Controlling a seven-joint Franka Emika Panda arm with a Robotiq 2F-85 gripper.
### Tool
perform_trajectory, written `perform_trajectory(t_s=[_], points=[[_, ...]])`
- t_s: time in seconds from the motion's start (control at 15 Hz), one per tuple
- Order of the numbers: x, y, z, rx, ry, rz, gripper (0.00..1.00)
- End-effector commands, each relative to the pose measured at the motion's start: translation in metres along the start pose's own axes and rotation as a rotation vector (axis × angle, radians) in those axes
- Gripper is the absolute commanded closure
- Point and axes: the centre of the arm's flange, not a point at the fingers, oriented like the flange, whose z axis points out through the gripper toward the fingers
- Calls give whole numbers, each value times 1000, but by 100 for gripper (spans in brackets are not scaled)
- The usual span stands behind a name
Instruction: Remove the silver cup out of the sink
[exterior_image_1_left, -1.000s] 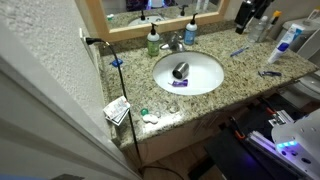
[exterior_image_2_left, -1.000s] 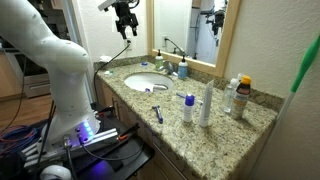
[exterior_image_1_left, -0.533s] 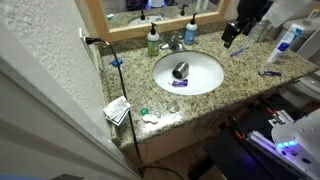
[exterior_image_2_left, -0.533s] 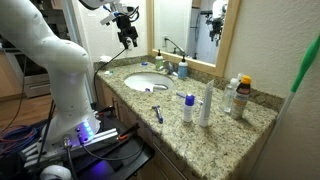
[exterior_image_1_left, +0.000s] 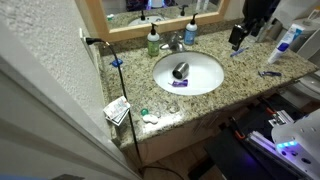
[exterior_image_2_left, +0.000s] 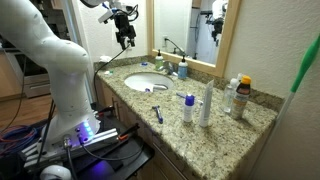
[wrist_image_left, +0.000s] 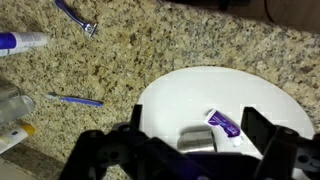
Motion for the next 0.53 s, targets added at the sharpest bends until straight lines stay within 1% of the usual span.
perform_trajectory(t_s=[0.0,0.07,0.47], points=[[4,-1,-1,21,26,-12,0],[1,0,-1,2,9,0,0],[2,-1,-2,8,22,-1,0]])
